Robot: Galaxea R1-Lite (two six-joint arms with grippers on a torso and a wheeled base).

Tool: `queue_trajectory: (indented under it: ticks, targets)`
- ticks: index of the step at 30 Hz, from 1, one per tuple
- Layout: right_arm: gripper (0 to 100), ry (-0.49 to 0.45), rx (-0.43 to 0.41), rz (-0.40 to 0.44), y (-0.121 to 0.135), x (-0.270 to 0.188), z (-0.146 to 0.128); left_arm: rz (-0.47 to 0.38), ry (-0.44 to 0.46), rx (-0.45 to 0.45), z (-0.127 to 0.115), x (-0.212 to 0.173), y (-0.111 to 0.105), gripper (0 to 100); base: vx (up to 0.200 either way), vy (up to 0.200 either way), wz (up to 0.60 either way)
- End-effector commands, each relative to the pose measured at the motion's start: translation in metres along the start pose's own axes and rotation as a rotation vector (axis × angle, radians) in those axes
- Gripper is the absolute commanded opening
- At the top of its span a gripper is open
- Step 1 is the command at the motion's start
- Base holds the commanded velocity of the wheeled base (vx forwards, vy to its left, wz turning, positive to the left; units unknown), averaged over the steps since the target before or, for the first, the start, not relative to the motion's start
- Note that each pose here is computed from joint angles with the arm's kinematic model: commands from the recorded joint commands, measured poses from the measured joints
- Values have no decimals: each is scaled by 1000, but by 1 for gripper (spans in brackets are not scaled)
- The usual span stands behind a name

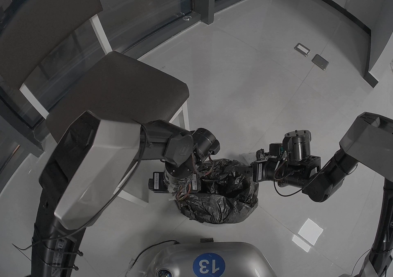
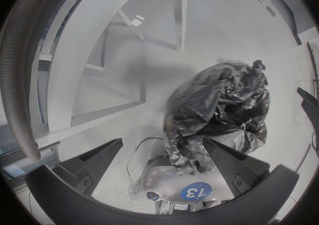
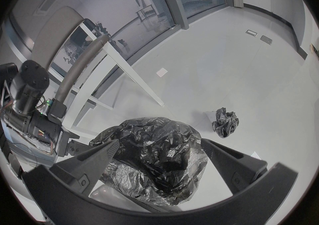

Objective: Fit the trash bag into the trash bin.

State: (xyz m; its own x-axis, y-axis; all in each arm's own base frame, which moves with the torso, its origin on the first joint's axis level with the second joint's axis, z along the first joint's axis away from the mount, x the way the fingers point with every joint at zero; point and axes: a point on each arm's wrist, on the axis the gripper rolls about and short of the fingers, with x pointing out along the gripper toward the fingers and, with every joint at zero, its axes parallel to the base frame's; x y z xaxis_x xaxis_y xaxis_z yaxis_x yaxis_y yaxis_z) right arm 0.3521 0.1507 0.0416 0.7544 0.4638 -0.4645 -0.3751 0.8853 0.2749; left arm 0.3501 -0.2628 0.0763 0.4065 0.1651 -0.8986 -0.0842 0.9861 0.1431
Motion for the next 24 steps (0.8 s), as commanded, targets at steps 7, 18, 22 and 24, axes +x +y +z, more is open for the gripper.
queue_trajectory:
  ticks: [7, 18, 22, 24]
  targets:
    - [100, 24, -13, 35, 16, -7, -6, -86, -77, 19, -7, -52, -8, 100, -57, 0, 0]
    - [100, 42, -28, 52, 23, -6, -12, -133, -113, 44, -22, -86, -13, 100, -200, 0, 0]
    - [100, 38, -63, 53, 22, -3, -12, -140, -148, 31, -19, -93, -12, 100, -100, 0, 0]
    - [100, 56, -128, 54, 18, 9, -19, -154, -167, 25, -17, -99, -10, 100, 0, 0, 0]
